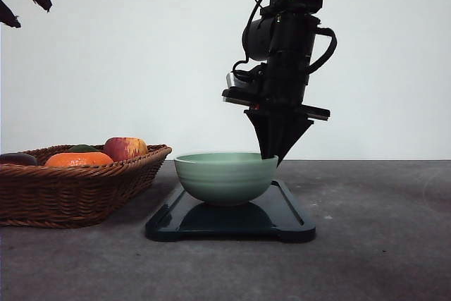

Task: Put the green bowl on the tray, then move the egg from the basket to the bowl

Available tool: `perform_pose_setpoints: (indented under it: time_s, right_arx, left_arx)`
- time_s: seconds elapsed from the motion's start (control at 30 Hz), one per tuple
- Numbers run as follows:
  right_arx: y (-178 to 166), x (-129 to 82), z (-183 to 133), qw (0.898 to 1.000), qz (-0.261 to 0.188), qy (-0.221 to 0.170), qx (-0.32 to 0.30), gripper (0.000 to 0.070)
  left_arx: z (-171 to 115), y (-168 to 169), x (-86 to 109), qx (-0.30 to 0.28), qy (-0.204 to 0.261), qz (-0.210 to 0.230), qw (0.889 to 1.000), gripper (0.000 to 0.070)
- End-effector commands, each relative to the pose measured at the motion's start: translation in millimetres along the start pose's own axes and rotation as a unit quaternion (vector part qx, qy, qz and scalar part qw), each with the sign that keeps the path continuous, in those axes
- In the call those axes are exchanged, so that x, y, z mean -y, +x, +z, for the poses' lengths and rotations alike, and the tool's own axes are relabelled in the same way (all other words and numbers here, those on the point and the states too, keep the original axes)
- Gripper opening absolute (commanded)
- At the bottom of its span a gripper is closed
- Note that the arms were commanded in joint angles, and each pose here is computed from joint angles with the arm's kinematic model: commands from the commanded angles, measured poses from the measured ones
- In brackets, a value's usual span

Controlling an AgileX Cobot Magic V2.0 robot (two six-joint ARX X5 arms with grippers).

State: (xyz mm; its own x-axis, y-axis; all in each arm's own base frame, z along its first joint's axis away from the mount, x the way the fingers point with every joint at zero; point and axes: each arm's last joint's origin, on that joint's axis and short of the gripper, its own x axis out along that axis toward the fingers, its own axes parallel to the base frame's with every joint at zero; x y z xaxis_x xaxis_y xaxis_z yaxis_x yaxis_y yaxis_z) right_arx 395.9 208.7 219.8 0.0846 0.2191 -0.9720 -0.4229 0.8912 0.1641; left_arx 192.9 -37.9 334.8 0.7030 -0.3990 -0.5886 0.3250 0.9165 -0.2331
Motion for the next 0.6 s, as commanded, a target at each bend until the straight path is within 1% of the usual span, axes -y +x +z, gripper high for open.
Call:
perform_pose_setpoints:
  time_s: [0.0, 0.03, 0.13, 0.3, 0.37, 0.47, 0.57]
  right_arx:
    - [0, -3, 6, 1.000, 0.001, 0.002, 0.007, 0.0150]
    - [-2, -4, 7, 1.000, 0.001, 0.002, 0.009, 0.0161]
    - [-12, -5, 8, 1.000, 0.001, 0.001, 0.012, 0.0162]
    - [-39, -10, 9, 1.000, -0.008, -0.005, 0.027, 0.0161]
    - [-51, -14, 8, 0.999, -0.015, -0.009, 0.044, 0.0161]
    - [-73, -18, 6, 0.996, -0.026, -0.016, 0.087, 0.0160]
    - [-91, -21, 1, 0.991, -0.024, -0.022, 0.129, 0.0160]
  left_arx:
    - [6, -1, 1.1, 0.007, 0.002, -0.003, 1.000, 0.0319]
    - [6, -1, 1.1, 0.007, 0.002, -0.003, 1.000, 0.0319]
    - [6, -1, 1.1, 0.007, 0.002, -0.003, 1.000, 0.0319]
    - [6, -1, 1.1, 0.007, 0.002, -0.003, 1.000, 0.0319]
    - [6, -1, 1.1, 0.007, 0.002, -0.003, 1.000, 0.0319]
    - [6, -1, 1.1, 0.007, 0.002, -0.003, 1.000, 0.0319]
    - [6, -1, 1.1, 0.007, 0.002, -0.003, 1.000, 0.0319]
